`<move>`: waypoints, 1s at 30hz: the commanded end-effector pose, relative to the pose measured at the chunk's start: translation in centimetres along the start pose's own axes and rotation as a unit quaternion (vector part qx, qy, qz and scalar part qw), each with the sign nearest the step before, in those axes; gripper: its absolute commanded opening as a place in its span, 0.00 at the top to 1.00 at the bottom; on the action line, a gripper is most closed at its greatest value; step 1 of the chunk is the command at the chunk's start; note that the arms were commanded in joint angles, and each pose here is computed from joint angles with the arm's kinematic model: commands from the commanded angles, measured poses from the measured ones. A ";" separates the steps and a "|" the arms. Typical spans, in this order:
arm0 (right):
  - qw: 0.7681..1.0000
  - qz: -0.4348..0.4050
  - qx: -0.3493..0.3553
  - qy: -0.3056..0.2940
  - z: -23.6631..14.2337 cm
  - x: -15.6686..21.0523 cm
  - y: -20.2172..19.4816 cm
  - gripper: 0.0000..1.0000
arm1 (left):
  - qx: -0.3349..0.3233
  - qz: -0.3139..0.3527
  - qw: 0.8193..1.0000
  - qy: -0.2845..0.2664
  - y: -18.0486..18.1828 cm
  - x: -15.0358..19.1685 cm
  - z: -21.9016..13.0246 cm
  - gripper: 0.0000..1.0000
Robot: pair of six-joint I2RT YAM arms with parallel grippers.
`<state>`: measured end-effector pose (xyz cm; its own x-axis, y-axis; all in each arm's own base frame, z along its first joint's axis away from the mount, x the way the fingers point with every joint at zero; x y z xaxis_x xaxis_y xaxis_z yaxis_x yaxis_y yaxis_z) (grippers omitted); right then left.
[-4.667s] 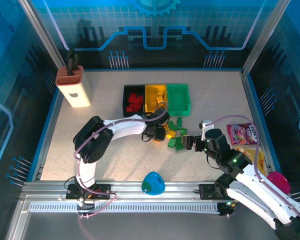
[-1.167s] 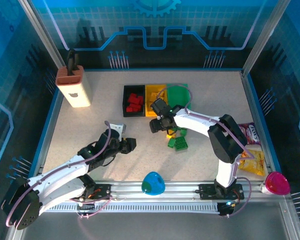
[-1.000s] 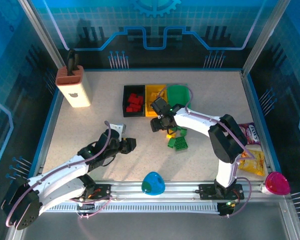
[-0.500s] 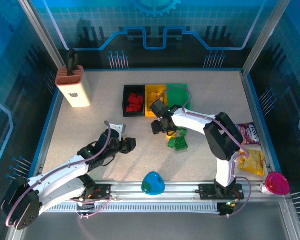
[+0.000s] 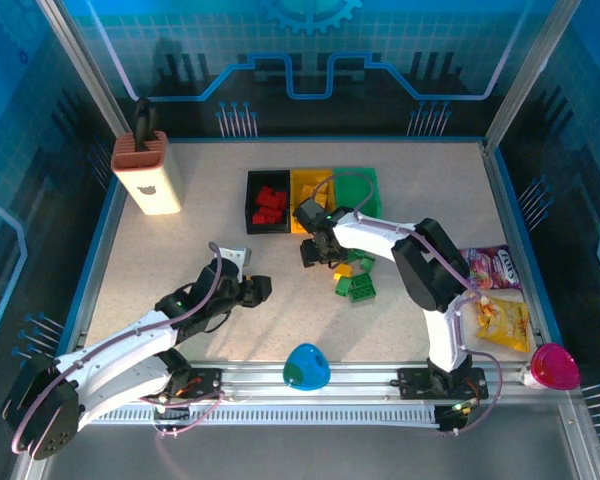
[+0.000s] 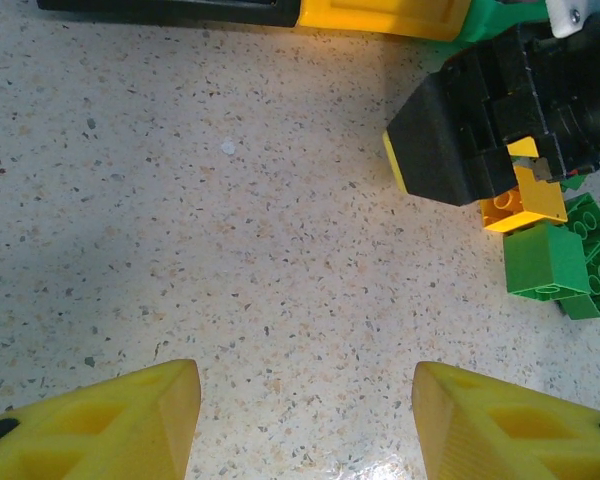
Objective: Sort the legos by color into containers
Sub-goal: Pick up the lego from the center of the table.
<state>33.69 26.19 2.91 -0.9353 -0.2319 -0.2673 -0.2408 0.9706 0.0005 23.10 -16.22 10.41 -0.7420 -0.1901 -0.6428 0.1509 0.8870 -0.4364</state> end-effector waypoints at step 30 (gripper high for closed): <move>0.995 -0.009 0.009 -0.104 -7.0 -12.2 -1.9 0.67 | 0.001 -0.002 1.000 -0.013 0.0 -0.3 -1.7 0.41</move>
<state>43.33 27.62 14.97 -0.8261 -0.1879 -0.5313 -0.2370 0.9712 0.0250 22.70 -15.79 11.33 -0.7270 -0.2007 -0.6567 0.1558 0.8832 -0.4424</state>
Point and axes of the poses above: each hand's point on the last joint's axis, 136 mm out from that joint toward the fingers, its own z axis out along the fingers, its own y axis along the line the jaws close on, x = y × z, the point moved 1 cm from there along -z, back along the fingers, and after that the axes turned 3 degrees about -z, right-handed, at the moved point
